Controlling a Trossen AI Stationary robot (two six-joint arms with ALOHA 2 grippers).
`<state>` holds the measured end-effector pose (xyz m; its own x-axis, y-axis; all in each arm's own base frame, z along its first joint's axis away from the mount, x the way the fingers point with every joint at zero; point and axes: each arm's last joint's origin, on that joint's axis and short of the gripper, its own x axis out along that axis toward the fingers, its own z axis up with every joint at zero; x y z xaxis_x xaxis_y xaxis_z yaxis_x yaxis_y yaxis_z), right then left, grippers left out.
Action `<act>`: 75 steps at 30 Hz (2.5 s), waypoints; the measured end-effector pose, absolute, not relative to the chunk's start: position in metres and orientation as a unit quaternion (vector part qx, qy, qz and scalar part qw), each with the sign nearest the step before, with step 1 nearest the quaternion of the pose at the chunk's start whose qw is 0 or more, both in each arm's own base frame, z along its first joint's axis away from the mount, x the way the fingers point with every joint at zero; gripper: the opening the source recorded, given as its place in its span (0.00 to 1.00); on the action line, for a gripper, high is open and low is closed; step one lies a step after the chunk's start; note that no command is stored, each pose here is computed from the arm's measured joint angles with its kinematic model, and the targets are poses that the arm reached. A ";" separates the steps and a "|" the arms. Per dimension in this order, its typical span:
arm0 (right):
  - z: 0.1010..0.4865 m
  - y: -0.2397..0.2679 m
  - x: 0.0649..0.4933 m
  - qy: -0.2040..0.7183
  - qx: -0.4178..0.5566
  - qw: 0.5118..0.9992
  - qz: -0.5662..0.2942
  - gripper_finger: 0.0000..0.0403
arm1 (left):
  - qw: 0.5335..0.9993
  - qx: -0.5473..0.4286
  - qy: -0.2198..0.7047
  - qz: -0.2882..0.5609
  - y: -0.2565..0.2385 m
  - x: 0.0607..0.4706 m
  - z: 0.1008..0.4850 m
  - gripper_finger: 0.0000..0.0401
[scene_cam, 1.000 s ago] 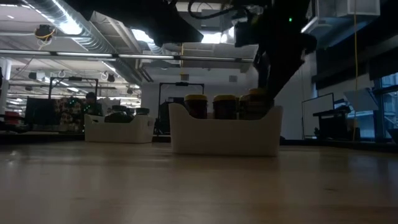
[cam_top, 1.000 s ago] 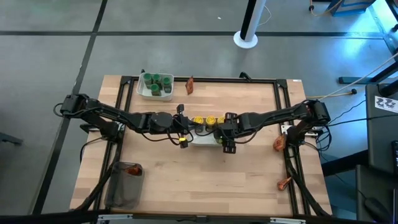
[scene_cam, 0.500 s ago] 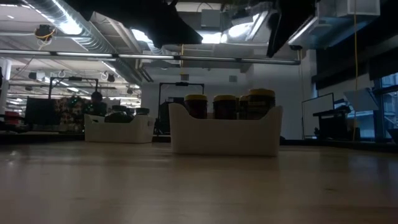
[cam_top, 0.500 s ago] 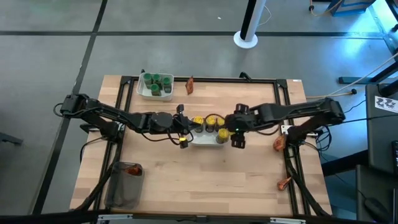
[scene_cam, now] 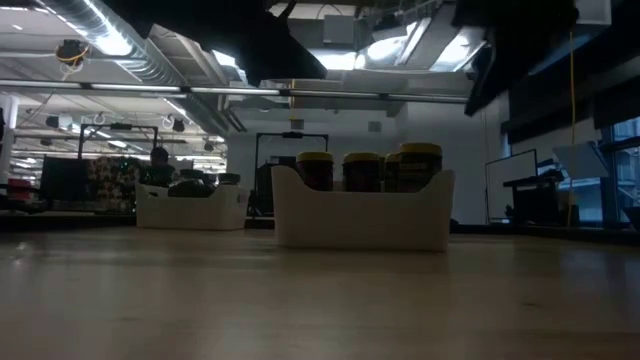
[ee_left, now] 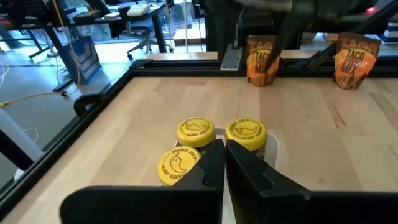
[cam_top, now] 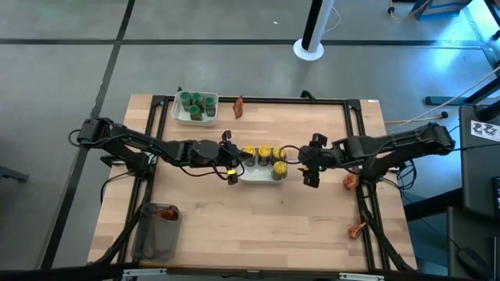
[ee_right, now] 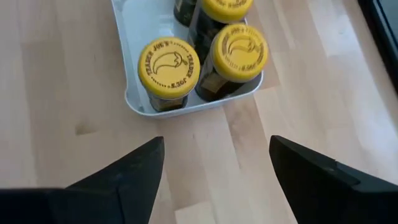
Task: Sort spices by type
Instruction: Put the orange seasoning pack into the black bin
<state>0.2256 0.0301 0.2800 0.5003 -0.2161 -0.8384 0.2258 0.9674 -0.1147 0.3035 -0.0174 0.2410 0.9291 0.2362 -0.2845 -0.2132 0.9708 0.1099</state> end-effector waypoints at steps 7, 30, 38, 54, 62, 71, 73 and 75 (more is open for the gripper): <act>0.232 0.025 0.205 0.434 0.006 0.889 -0.149 0.72 | 0.974 0.031 0.176 0.137 -0.004 0.311 0.225 0.06; 0.207 0.020 0.204 0.354 -0.088 0.912 -0.188 0.72 | 0.910 -0.100 0.165 0.367 0.117 0.310 0.245 0.69; 0.216 0.021 0.212 0.308 -0.130 0.927 -0.168 0.72 | 0.864 -0.122 0.231 0.431 0.147 0.300 0.267 0.69; 0.212 0.023 0.210 0.328 -0.124 0.927 -0.136 0.72 | 0.830 -0.153 0.261 0.469 0.184 0.317 0.211 0.69; 0.213 0.023 0.211 0.327 -0.124 0.927 -0.135 0.72 | 0.830 -0.169 0.264 0.462 0.205 0.319 0.208 0.69; 0.213 0.023 0.211 0.326 -0.124 0.927 -0.135 0.72 | 0.817 -0.174 0.300 0.460 0.209 0.324 0.181 0.65; 0.213 0.023 0.211 0.326 -0.124 0.928 -0.135 0.72 | 0.816 -0.174 0.305 0.459 0.209 0.325 0.178 0.62; 0.213 0.023 0.211 0.325 -0.124 0.928 -0.135 0.72 | 0.815 -0.175 0.308 0.458 0.209 0.325 0.175 0.59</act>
<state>0.2109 0.0229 0.2130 0.7516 -0.3312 -0.5704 0.1701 0.9329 -0.3175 0.3254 0.2094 0.1753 0.3905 0.6397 -0.6620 -0.8549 0.5189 -0.0028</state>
